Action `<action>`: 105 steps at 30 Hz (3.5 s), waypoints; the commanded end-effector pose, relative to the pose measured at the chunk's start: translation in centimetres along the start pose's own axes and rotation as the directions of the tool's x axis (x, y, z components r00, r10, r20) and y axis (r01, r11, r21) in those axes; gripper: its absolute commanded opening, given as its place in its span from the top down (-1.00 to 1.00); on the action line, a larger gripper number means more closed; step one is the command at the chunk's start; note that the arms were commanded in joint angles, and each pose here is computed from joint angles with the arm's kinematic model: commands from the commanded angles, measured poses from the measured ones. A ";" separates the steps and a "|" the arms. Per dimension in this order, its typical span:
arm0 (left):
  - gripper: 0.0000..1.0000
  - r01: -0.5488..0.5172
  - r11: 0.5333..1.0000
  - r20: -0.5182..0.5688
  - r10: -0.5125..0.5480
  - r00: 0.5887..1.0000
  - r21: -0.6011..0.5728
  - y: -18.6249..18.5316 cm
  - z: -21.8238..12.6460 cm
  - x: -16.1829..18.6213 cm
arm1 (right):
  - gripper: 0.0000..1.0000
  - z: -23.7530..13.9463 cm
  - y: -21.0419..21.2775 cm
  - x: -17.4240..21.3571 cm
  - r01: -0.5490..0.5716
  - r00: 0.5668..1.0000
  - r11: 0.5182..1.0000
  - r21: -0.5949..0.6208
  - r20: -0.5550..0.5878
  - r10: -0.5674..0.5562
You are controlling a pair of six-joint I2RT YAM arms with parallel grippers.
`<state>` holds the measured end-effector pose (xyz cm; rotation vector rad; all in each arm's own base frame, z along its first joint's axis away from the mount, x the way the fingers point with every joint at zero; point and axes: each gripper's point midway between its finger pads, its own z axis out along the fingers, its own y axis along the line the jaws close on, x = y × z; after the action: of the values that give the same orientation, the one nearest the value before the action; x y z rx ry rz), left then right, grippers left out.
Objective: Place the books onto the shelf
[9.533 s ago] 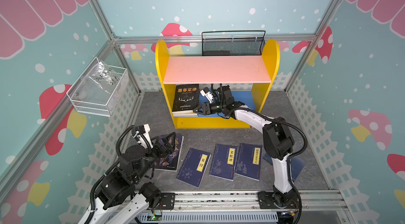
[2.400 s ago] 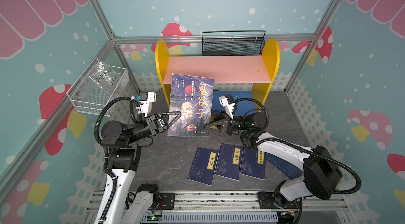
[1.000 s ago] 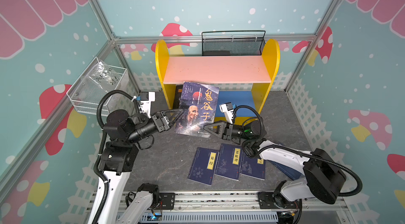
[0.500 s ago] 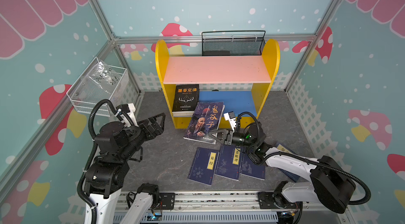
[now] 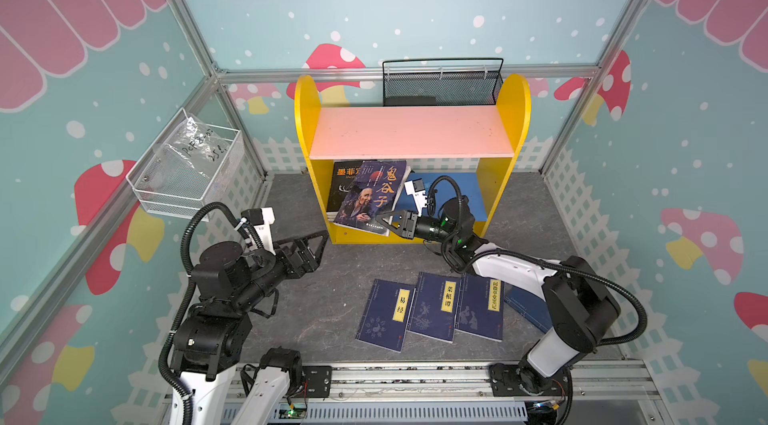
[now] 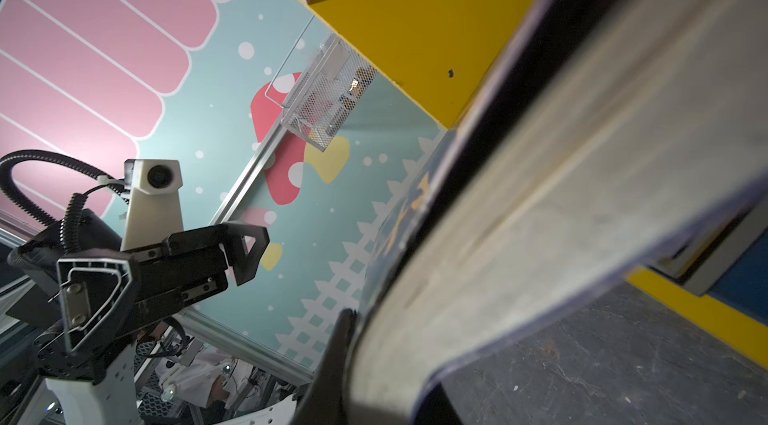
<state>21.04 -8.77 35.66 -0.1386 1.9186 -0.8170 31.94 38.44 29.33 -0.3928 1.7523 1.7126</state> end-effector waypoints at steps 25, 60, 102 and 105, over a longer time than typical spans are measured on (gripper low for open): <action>-0.99 -0.039 0.992 -0.021 0.041 0.999 0.121 -1.2 0.1 1.8 | 0.74 5.3 -4.6 -5.8 0.090 0.988 0.991 -0.096 -0.118 -0.101; -0.99 0.007 0.995 -0.035 -0.004 0.999 0.096 0.1 0.9 2.6 | 0.71 7.6 -9.3 -6.0 0.016 0.979 0.998 -0.058 -0.203 -0.028; -0.99 0.040 0.997 -0.039 -0.038 0.999 0.064 1.5 2.1 3.1 | 0.70 8.0 -9.4 -4.8 -0.030 0.955 0.993 -0.116 -0.296 -0.006; -0.99 0.045 0.997 -0.041 -0.042 0.998 0.064 1.5 2.2 3.2 | 0.70 8.0 -9.0 -4.9 -0.023 0.956 0.992 -0.122 -0.294 -0.013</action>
<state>21.40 -10.06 31.70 -0.1200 1.9413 -0.9168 44.86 43.21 23.57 -0.6469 1.9391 1.8644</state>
